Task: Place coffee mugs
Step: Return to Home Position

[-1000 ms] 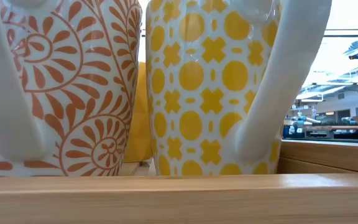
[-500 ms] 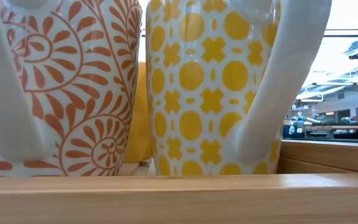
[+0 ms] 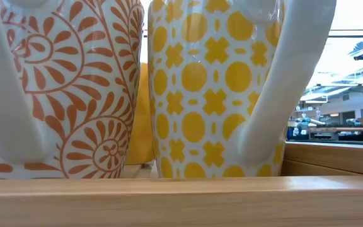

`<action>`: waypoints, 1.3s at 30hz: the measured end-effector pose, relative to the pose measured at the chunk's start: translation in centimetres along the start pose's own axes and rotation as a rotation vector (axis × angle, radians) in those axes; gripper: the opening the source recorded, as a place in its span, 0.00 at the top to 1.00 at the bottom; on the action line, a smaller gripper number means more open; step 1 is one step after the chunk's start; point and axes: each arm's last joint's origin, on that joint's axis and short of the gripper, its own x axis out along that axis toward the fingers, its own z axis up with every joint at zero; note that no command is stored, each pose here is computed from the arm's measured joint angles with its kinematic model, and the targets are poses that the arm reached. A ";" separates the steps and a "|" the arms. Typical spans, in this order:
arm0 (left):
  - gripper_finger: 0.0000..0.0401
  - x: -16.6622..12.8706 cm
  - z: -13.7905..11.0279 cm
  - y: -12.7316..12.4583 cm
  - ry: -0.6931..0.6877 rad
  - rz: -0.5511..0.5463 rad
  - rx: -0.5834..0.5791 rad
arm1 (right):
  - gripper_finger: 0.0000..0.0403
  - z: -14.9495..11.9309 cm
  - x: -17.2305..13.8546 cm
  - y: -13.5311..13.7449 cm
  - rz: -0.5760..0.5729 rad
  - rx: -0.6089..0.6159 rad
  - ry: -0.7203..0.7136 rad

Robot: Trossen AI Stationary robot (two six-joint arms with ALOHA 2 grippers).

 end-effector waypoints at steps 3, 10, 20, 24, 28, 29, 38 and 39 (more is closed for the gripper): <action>0.55 -0.4 -0.1 1.6 -0.028 0.018 0.002 | 0.66 0.0 0.0 0.0 0.000 0.000 0.000; 0.55 -2.3 -0.9 5.5 -0.101 0.030 -0.018 | 0.66 0.0 0.0 0.0 0.000 0.000 0.000; 0.55 -7.3 -3.5 11.0 -0.249 0.043 -0.074 | 0.66 0.0 0.0 0.1 0.001 -0.001 0.001; 0.55 -9.6 -5.1 12.7 -0.308 0.041 -0.088 | 0.66 0.0 0.0 0.1 0.001 -0.001 0.001; 0.55 -11.6 -6.5 14.0 -0.371 0.025 -0.086 | 0.66 0.0 0.0 0.1 0.001 -0.001 0.001; 0.55 -12.2 -6.9 14.2 -0.387 0.021 -0.083 | 0.66 0.0 0.0 0.1 0.001 -0.001 0.001; 0.55 -15.6 -10.1 15.6 -0.431 0.034 -0.108 | 0.66 0.0 0.0 0.1 0.002 -0.001 -0.001; 0.55 -15.9 -10.5 15.6 -0.422 0.034 -0.115 | 0.66 0.0 0.0 0.1 0.002 -0.001 -0.002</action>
